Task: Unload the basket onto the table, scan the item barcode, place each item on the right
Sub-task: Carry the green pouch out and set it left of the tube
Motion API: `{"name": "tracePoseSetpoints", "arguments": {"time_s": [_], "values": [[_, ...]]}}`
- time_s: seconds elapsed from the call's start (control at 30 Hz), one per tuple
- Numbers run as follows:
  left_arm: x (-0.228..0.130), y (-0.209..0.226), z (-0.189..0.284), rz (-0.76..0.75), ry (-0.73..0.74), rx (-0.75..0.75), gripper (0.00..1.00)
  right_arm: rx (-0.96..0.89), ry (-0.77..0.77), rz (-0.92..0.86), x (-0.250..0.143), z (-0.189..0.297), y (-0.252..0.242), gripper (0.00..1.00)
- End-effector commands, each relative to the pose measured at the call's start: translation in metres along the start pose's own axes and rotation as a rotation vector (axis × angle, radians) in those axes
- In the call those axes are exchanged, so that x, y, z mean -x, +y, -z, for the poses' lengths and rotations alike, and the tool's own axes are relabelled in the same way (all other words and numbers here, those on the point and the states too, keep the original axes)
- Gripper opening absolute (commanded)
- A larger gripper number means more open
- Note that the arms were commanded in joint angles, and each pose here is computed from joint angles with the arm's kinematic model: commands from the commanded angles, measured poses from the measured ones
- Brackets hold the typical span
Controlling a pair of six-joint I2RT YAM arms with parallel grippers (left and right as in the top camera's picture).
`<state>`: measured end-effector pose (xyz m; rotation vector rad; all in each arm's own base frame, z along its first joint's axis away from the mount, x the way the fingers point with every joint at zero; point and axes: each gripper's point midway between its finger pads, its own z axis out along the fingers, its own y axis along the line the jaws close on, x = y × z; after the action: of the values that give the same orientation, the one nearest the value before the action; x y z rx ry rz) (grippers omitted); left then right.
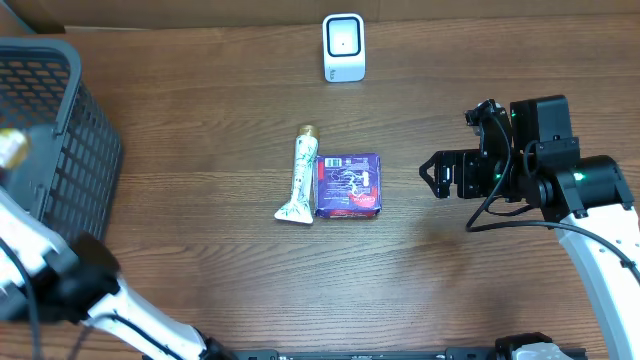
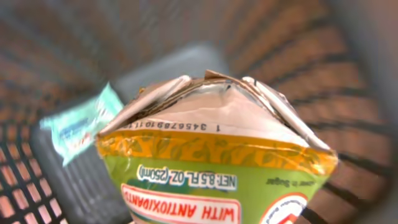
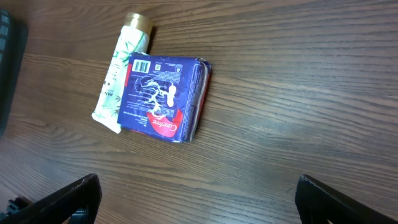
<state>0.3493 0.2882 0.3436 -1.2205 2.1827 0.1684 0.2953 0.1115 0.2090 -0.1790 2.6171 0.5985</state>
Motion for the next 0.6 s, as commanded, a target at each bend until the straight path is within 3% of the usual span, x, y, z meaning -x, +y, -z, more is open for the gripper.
{"name": "tracePoseSetpoints", "arguments": {"time_s": [0.0, 0.1, 0.3, 0.57], "values": [[-0.016, -0.058, 0.088, -0.166, -0.119, -0.194, 0.04, 0.005, -0.028, 0.005, 0.008, 0.006, 0.002, 1.00], [-0.055, -0.102, 0.103, -0.289, -0.056, -0.274, 0.04, 0.006, -0.033, 0.007, 0.009, 0.006, 0.002, 1.00], [-0.174, -0.188, 0.088, -0.604, 0.218, -0.358, 0.04, 0.006, -0.031, 0.006, 0.008, 0.005, 0.002, 1.00], [-0.312, -0.217, 0.007, -0.878, 0.552, -0.178, 0.04, 0.005, -0.021, 0.002, 0.006, 0.002, 0.000, 1.00]]}}
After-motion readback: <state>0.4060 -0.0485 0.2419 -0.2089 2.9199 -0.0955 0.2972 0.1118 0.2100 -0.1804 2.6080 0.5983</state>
